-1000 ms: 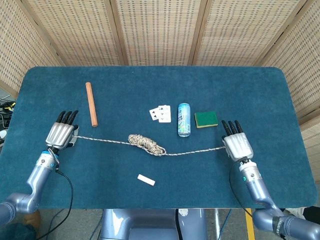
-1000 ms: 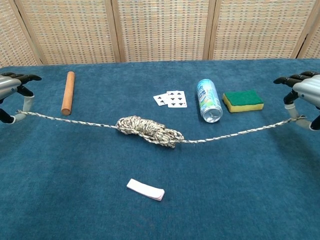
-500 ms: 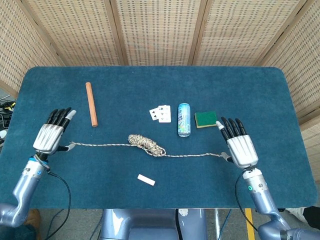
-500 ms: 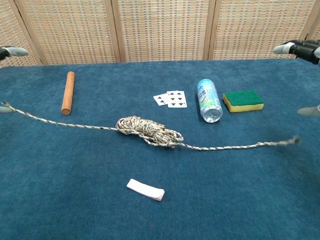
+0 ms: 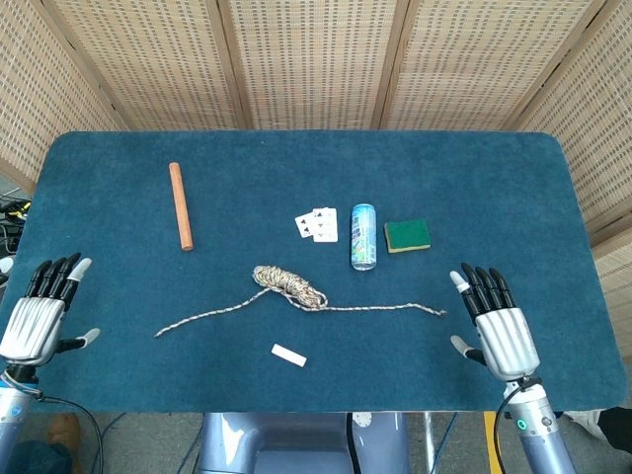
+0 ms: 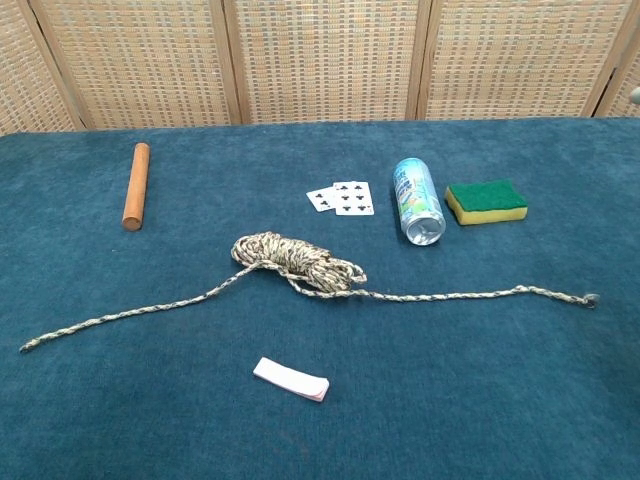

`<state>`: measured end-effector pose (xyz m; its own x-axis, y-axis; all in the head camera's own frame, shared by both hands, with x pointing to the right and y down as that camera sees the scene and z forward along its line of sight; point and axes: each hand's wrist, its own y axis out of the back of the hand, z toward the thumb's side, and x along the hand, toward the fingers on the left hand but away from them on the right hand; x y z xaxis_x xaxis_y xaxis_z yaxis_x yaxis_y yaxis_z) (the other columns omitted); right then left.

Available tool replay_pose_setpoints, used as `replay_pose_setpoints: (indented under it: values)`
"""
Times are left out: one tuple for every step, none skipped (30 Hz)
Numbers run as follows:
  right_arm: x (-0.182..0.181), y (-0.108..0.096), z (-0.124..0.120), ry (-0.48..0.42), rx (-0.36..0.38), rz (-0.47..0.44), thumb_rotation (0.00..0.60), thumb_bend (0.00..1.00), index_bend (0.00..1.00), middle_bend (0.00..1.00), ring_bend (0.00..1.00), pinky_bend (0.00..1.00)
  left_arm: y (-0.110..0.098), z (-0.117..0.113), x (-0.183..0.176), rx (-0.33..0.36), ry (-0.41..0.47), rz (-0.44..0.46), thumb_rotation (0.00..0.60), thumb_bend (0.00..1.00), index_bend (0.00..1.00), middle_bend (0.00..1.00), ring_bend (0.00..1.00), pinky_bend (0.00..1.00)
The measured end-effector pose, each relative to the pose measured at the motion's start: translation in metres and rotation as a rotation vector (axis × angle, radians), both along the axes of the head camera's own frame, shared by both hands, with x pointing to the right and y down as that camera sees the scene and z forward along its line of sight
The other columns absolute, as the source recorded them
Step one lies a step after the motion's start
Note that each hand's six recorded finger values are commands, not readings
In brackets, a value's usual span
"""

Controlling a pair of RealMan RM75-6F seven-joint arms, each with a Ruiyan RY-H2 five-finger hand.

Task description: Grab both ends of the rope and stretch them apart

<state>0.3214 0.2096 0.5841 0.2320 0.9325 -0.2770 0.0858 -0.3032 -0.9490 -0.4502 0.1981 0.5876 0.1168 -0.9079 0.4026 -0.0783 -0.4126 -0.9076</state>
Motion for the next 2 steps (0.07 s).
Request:
replay_pose_setpoints:
  values:
    - [0.0008, 0.0018, 0.0000, 0.002, 0.004, 0.001, 0.600, 0.00, 0.00, 0.00, 0.00, 0.00, 0.0021, -0.0016, -0.0015, 0.002, 0.003, -0.008, 0.600, 0.00, 0.00, 0.00, 0.00, 0.00]
    - [0.0016, 0.0032, -0.0001, 0.003, 0.008, 0.003, 0.600, 0.00, 0.00, 0.00, 0.00, 0.00, 0.0040, -0.0031, -0.0027, 0.003, 0.007, -0.016, 0.600, 0.00, 0.00, 0.00, 0.00, 0.00]
